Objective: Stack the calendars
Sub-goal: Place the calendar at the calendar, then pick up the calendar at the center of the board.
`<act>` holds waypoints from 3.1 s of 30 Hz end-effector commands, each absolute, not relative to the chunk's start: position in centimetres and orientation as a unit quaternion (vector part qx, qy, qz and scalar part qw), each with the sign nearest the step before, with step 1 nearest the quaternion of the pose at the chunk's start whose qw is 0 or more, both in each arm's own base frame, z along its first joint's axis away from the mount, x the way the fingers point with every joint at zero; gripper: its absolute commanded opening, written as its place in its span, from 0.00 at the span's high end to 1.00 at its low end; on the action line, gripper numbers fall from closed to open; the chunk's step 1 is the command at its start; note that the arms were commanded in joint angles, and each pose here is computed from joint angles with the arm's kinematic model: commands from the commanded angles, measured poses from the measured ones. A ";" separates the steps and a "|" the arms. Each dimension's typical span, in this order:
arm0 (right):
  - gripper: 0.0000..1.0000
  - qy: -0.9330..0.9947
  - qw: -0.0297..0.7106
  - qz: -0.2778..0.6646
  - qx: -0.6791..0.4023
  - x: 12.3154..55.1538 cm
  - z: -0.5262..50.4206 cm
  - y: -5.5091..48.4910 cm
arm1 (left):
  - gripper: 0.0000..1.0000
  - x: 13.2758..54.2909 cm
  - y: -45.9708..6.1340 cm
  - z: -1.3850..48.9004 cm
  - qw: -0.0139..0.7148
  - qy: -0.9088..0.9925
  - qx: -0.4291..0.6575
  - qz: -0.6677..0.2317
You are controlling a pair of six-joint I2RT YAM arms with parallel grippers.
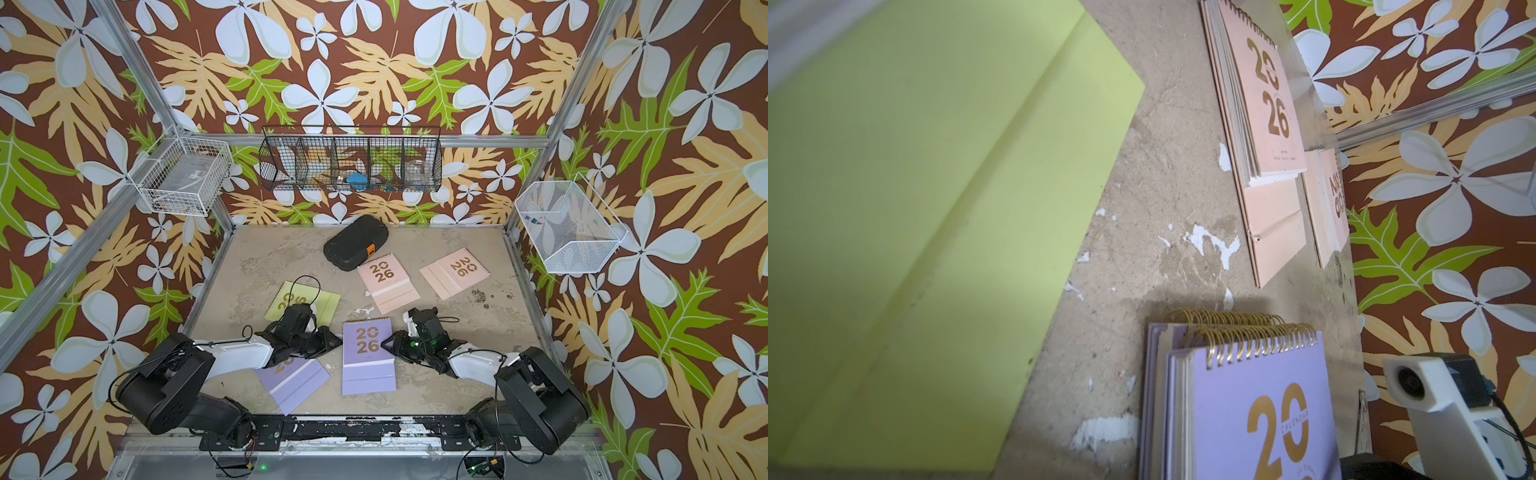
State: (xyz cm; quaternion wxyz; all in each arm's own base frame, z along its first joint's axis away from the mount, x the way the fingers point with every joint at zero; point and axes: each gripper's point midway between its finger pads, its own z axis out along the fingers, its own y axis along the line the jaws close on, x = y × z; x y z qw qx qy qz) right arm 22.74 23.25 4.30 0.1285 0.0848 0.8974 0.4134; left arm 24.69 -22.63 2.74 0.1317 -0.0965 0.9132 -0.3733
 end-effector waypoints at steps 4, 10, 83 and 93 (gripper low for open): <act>0.55 0.904 0.136 0.395 0.088 23.0 3.9 22.7 | 0.84 24.6 -22.6 2.8 0.133 0.912 -0.093 -0.376; 0.47 0.909 0.138 0.383 0.090 23.1 3.7 22.4 | 0.83 24.6 -22.6 3.0 0.135 0.912 -0.092 -0.376; 0.19 0.933 0.185 0.309 0.012 48.5 3.7 16.4 | 0.84 43.8 -29.4 1.8 0.132 0.924 -0.065 -0.354; 0.19 0.919 0.153 0.365 -0.001 46.3 2.7 17.9 | 0.86 43.7 -30.1 1.3 0.118 0.921 -0.065 -0.365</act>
